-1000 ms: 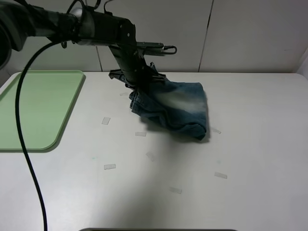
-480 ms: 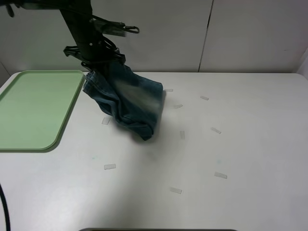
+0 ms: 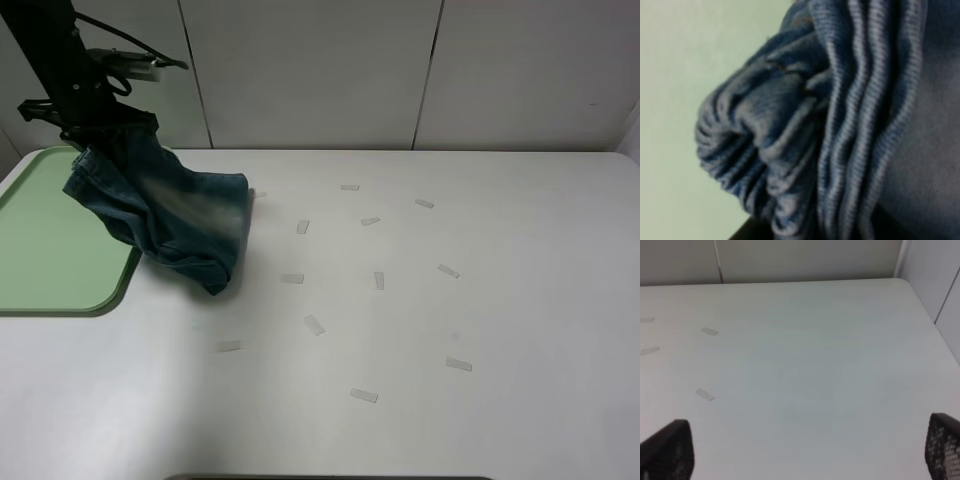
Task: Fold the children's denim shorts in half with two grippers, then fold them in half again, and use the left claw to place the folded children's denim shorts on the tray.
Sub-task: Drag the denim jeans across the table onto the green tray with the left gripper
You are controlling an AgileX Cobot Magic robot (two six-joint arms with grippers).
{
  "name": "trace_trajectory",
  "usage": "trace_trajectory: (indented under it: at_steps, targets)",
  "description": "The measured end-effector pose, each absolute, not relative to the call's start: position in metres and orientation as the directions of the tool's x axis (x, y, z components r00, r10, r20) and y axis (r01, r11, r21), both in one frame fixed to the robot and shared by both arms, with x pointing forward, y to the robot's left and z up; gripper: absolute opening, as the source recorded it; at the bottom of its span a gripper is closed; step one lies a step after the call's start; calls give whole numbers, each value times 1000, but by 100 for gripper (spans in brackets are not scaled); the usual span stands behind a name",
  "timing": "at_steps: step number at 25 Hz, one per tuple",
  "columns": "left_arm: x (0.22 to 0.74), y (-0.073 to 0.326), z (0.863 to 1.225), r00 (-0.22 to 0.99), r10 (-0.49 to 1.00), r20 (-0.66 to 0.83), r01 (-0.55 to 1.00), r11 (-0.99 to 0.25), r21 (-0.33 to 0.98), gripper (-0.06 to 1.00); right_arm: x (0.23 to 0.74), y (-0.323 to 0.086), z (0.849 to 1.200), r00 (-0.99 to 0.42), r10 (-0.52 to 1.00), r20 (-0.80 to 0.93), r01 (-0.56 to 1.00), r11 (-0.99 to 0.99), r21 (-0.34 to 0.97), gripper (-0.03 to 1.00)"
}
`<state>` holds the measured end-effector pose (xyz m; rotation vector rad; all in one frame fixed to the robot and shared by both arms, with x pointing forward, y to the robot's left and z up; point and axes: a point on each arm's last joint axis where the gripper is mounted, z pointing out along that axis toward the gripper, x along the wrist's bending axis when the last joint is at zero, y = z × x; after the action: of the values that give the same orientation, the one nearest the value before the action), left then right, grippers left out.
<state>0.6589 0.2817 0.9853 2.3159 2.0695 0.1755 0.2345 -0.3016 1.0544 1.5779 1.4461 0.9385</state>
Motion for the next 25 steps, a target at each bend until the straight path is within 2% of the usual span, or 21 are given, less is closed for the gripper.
trace_trajectory:
  at_steps: [10,25]
  targets:
    - [655,358,979,-7,998,68,995,0,102,20,234,-302,1054,79,997,13,418,-45,907,70]
    - [645,423,980,-22,996,91,990,8,144,20,234,-302,1054,79,997,13,418,-45,907,70]
